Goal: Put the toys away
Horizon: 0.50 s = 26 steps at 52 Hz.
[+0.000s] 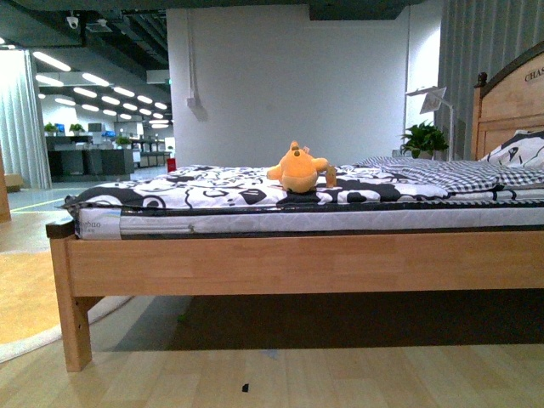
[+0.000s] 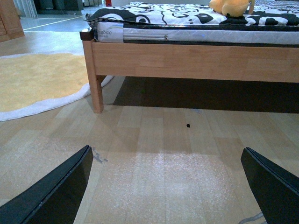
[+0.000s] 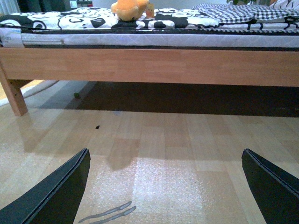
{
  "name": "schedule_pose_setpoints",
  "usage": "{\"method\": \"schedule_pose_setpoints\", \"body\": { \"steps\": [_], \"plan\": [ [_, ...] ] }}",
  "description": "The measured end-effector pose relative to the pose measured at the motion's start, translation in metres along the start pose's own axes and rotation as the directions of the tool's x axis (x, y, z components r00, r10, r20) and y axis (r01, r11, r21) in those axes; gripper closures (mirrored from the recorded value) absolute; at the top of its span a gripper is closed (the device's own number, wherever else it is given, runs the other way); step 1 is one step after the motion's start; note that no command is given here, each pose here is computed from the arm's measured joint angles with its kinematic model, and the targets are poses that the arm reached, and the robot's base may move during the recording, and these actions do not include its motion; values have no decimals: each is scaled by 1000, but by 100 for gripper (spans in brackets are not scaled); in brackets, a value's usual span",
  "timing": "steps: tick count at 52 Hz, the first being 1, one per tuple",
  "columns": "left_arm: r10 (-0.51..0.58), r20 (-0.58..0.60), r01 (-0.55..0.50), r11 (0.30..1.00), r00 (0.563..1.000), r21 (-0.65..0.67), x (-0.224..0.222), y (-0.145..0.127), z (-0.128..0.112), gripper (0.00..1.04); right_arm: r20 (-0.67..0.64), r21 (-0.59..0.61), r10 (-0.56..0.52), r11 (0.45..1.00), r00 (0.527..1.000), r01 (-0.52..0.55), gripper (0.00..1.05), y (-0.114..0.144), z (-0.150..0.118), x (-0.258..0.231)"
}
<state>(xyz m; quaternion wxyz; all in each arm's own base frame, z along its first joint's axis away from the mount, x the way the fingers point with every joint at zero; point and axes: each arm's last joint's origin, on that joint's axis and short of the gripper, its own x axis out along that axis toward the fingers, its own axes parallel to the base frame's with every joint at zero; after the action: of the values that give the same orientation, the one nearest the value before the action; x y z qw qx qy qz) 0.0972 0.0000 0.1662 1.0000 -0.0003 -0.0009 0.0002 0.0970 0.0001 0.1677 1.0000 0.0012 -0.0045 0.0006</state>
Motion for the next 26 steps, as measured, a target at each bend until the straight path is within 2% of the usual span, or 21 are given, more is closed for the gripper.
{"method": "schedule_pose_setpoints", "body": {
  "steps": [26],
  "plan": [
    [0,0,0,1000,1000,0,0,0,0,6,0,0,0,1000,1000,0,6,0,0,0]
  ]
}}
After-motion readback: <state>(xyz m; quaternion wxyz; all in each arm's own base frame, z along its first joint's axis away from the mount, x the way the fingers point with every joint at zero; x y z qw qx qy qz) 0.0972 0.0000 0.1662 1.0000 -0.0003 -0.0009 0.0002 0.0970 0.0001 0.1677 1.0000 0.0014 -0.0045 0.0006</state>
